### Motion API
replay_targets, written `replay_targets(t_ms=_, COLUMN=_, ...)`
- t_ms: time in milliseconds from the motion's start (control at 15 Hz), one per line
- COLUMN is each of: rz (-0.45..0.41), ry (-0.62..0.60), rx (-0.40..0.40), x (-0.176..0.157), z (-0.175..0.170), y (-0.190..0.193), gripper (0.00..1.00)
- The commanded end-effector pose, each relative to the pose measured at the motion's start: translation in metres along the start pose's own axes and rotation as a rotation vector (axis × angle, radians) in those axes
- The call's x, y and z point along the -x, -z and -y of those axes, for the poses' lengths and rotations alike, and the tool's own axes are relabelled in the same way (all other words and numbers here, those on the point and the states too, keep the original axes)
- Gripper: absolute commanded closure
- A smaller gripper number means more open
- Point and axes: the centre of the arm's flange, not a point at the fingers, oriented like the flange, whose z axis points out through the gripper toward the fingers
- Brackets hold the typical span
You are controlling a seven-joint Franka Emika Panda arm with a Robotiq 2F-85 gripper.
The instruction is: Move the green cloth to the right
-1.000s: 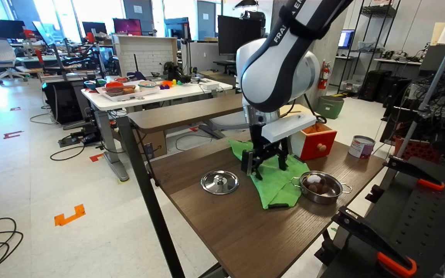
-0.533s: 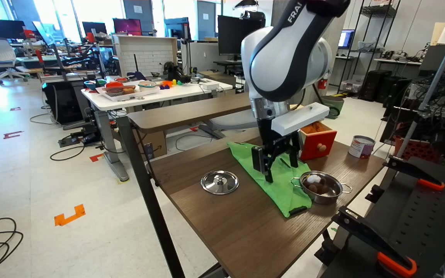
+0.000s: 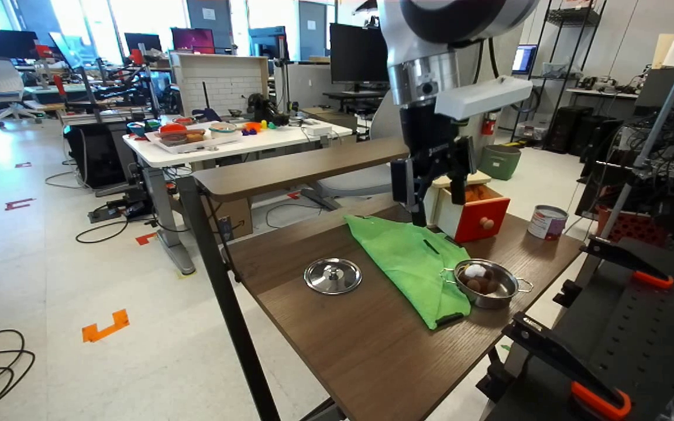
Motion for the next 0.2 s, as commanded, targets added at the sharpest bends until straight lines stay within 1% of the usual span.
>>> replay_targets(t_ms=0, rz=0.007, ry=0.014, rx=0.001, x=0.0073, z=0.0005, y=0.0058, gripper=0.0)
replay_targets(t_ms=133, rz=0.011, ry=0.026, rx=0.002, x=0.0141, z=0.0002, y=0.008, gripper=0.0)
